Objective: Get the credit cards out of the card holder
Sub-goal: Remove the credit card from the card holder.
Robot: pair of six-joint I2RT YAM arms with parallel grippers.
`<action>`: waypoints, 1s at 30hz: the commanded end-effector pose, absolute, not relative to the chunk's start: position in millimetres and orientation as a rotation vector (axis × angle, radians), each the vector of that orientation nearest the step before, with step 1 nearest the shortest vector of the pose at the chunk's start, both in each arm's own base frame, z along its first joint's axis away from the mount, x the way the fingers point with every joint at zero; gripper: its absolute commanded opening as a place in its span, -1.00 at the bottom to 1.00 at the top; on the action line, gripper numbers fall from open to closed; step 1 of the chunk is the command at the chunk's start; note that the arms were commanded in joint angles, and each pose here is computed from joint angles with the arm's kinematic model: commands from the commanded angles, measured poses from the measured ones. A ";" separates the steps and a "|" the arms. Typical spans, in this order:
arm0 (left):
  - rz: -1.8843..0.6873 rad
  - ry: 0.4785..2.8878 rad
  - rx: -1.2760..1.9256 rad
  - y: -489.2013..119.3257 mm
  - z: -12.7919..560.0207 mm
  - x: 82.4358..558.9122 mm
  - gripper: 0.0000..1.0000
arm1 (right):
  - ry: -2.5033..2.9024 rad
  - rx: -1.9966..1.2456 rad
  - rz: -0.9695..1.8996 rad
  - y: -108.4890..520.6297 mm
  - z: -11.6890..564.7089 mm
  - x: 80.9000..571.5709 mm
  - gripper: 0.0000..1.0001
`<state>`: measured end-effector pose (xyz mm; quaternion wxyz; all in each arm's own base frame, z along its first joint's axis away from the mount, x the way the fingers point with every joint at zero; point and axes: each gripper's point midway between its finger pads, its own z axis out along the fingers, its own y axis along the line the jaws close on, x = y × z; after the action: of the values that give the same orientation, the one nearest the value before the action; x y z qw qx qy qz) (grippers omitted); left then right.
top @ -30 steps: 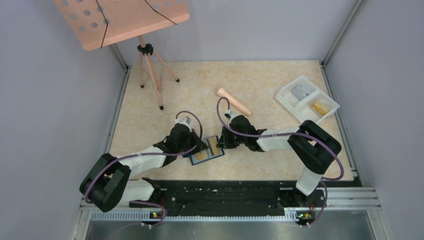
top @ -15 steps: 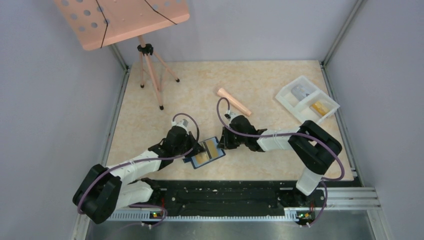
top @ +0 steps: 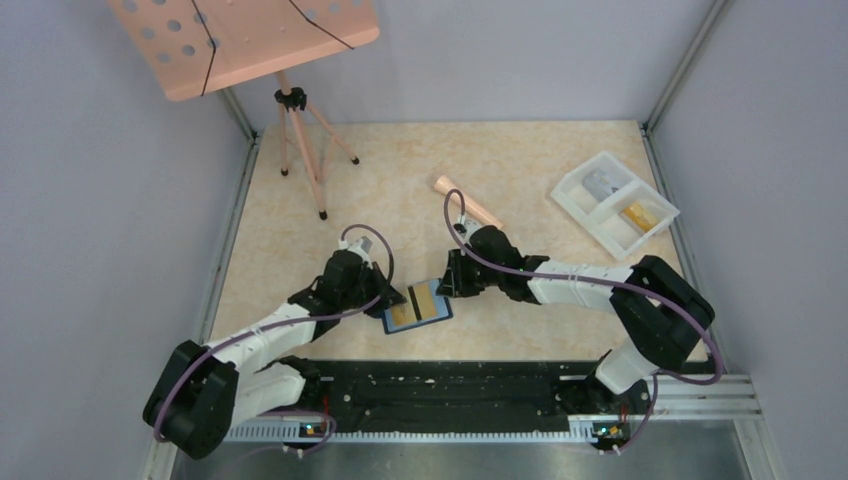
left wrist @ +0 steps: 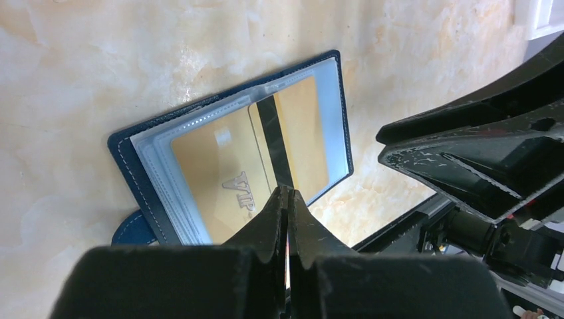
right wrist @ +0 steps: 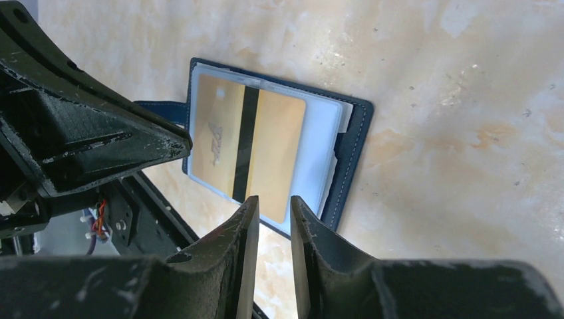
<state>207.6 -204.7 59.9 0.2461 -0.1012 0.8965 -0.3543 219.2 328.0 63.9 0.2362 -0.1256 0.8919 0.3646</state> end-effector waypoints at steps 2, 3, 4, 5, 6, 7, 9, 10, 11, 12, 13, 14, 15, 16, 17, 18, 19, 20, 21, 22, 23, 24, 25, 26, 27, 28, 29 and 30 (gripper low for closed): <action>-0.960 2.436 -0.253 -202.1 74.1 209.0 -1.00 | 2.297 -0.437 1.108 341.4 99.9 220.8 -0.47; -0.942 2.444 -0.268 -199.8 72.9 208.7 -1.00 | 2.258 -0.474 1.111 343.0 104.1 221.0 -0.42; -0.931 2.448 -0.280 -197.8 72.1 208.5 -1.00 | 2.202 -0.523 1.108 344.8 108.9 222.0 -0.37; -0.924 2.447 -0.288 -196.6 71.6 208.4 -1.00 | 2.149 -0.569 1.091 345.6 111.6 224.1 -0.33; -0.916 2.448 -0.301 -195.2 69.7 208.2 -1.00 | 2.118 -0.590 1.060 344.4 111.6 227.5 -0.31; -0.911 2.448 -0.312 -194.2 68.7 208.1 -1.00 | 2.108 -0.600 1.028 342.9 111.2 231.6 -0.29; -0.914 2.447 -0.316 -194.8 67.6 208.9 -0.91 | 2.141 -0.597 0.970 341.5 109.1 238.8 -0.27; -0.920 2.442 -0.314 -196.0 68.4 210.6 -0.80 | 2.169 -0.581 0.957 342.4 107.9 241.2 -0.27; -0.928 2.438 -0.309 -197.5 68.8 211.7 -0.69 | 2.186 -0.564 0.960 346.2 109.4 244.2 -0.28; -0.937 2.433 -0.304 -199.3 69.5 213.1 -0.61 | 2.211 -0.549 0.976 349.8 106.5 244.0 -0.30; -0.947 2.427 -0.300 -201.3 70.0 214.6 -0.56 | 2.235 -0.539 1.003 353.7 102.7 242.4 -0.32; -0.959 2.421 -0.293 -203.4 70.8 216.1 -0.53 | 2.259 -0.523 1.025 357.3 97.9 241.1 -0.34; -0.966 2.420 -0.287 -205.1 70.4 217.2 -0.50 | 2.294 -0.496 1.046 360.7 90.8 239.4 -0.36; -0.967 2.422 -0.286 -206.0 69.4 218.4 -0.47 | 2.315 -0.478 1.053 362.3 85.5 238.8 -0.37; -0.958 2.430 -0.286 -205.8 67.0 219.3 -0.44 | 2.336 -0.460 1.055 363.4 80.5 238.7 -0.37; -0.948 2.440 -0.285 -205.5 64.0 219.5 -0.41 | 2.350 -0.447 1.054 363.7 76.5 238.8 -0.37; -0.939 2.451 -0.288 -205.0 60.7 219.3 -0.39 | 2.359 -0.436 1.051 363.8 72.9 239.7 -0.37; -0.946 2.435 -0.281 -206.7 61.4 223.1 -0.36 | 2.366 -0.427 1.049 363.9 70.2 239.9 -0.37; -0.945 2.431 -0.279 -206.9 60.3 223.9 -0.33 | 2.373 -0.423 1.050 364.4 67.6 239.6 -0.38; -0.947 2.436 -0.280 -207.4 57.7 223.4 -0.31 | 2.383 -0.422 1.053 364.6 64.7 238.7 -0.38; -0.949 2.435 -0.280 -207.6 56.4 223.8 -0.29 | 2.388 -0.421 1.056 365.1 63.0 238.6 -0.38; -0.956 2.431 -0.279 -208.7 55.9 224.2 -0.28 | 2.399 -0.418 1.053 364.7 59.6 237.7 -0.39; -0.962 2.434 -0.281 -209.2 54.4 223.4 -0.27 | 2.408 -0.414 1.052 364.6 57.0 236.9 -0.40; -0.969 2.431 -0.282 -210.0 54.4 223.5 -0.26 | 2.417 -0.412 1.051 364.6 53.8 235.7 -0.41; -0.975 2.431 -0.283 -210.3 53.4 222.9 -0.25 | 2.426 -0.411 1.050 364.0 50.6 233.9 -0.42; -0.981 2.428 -0.283 -210.9 53.4 222.6 -0.24 | 2.437 -0.411 1.051 363.9 47.1 231.6 -0.42; -0.980 2.428 -0.287 -210.6 52.7 222.9 -0.24 | 2.448 -0.409 1.049 363.2 42.8 230.0 -0.43; -0.980 2.428 -0.287 -210.6 52.7 222.8 -0.23 | 2.457 -0.408 1.047 362.7 40.1 228.1 -0.44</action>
<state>213.1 -204.4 42.9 0.2293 -0.1119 0.9058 -0.3383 231.8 351.6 39.9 0.2221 -0.1475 0.8927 0.3633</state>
